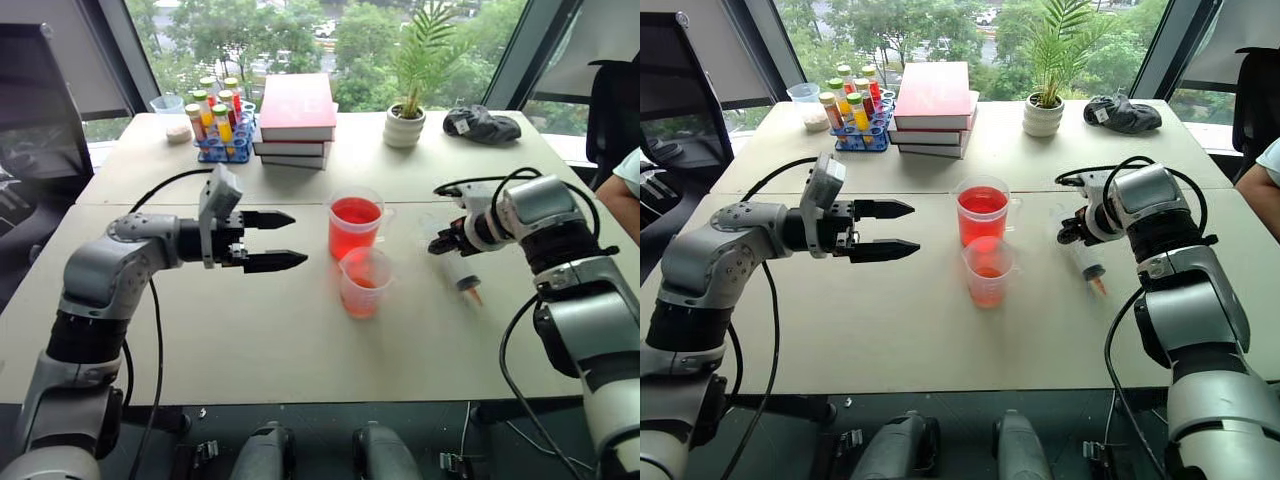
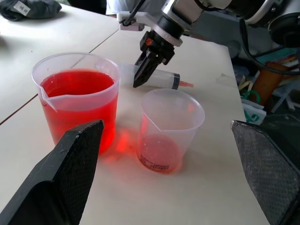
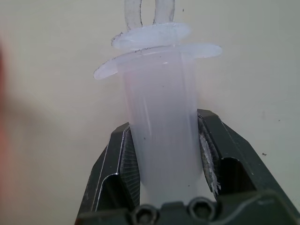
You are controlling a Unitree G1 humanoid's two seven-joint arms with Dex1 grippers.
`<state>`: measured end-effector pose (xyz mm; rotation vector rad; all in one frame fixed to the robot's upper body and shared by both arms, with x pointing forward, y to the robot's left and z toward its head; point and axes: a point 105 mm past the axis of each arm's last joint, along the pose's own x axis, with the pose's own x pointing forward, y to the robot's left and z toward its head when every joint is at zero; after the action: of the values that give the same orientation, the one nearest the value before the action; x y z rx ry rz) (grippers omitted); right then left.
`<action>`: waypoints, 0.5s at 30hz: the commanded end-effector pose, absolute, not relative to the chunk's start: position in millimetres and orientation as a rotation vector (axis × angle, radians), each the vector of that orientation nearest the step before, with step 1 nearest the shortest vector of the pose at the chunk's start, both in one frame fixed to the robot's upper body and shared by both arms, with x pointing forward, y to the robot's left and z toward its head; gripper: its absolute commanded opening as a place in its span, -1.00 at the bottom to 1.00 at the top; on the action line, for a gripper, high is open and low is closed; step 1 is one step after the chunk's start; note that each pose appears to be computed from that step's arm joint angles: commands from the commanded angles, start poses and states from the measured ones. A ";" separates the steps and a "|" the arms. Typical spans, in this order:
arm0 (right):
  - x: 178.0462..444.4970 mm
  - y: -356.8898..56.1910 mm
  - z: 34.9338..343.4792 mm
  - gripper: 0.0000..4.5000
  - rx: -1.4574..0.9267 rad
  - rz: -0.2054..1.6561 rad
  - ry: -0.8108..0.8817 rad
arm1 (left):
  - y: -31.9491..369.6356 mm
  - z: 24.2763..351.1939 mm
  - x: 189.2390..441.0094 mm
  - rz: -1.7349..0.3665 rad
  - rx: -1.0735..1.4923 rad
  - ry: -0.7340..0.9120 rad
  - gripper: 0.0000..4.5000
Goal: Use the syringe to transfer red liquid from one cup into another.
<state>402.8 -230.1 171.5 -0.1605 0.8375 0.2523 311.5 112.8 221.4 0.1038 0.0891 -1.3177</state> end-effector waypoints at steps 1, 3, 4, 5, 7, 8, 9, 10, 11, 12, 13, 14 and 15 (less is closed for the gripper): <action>414.7 -224.6 248.7 -0.39 -0.229 0.256 0.477 | 114.8 238.3 313.2 -1.311 0.136 0.025 1.00; 417.9 -208.6 298.1 -0.39 -0.181 0.296 0.199 | 114.7 241.9 314.7 -1.311 0.138 0.020 1.00; 412.1 -187.3 337.7 -0.39 -0.131 0.394 -0.055 | 114.5 244.6 316.1 -1.312 0.142 0.016 1.00; 400.4 -171.8 367.8 -0.39 -0.056 0.479 -0.258 | 114.2 246.9 317.8 -1.314 0.149 0.012 1.00; 384.8 -159.6 391.7 -0.39 0.059 0.566 -0.450 | 114.1 249.8 320.3 -1.316 0.158 0.008 1.00; 381.4 -152.3 391.6 -0.39 0.121 0.618 -0.483 | 113.7 251.5 321.6 -1.317 0.167 0.004 1.00; 378.4 -146.0 389.9 -0.39 0.162 0.664 -0.509 | 113.2 253.0 322.8 -1.318 0.176 -0.001 1.00; 378.6 -139.4 382.9 -0.39 0.183 0.689 -0.515 | 112.6 255.3 324.3 -1.318 0.181 -0.006 1.00; 378.2 -133.8 377.3 -0.39 0.189 0.709 -0.528 | 111.9 257.4 325.2 -1.318 0.183 -0.011 1.00; 377.2 -128.4 373.2 -0.39 0.187 0.730 -0.546 | 111.6 259.3 326.1 -1.318 0.184 -0.015 1.00; 376.4 -121.4 365.8 -0.39 0.191 0.759 -0.547 | 111.2 261.5 326.6 -1.320 0.185 -0.020 1.00; 376.5 -115.2 356.3 -0.39 0.192 0.778 -0.546 | 110.8 264.3 327.2 -1.320 0.187 -0.026 1.00; 376.4 -110.1 347.9 -0.39 0.193 0.793 -0.545 | 110.5 266.8 328.1 -1.318 0.190 -0.034 1.00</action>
<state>388.6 -117.8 334.3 0.2190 -0.4508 0.7480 330.2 113.3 249.3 0.1474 0.0308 -1.3075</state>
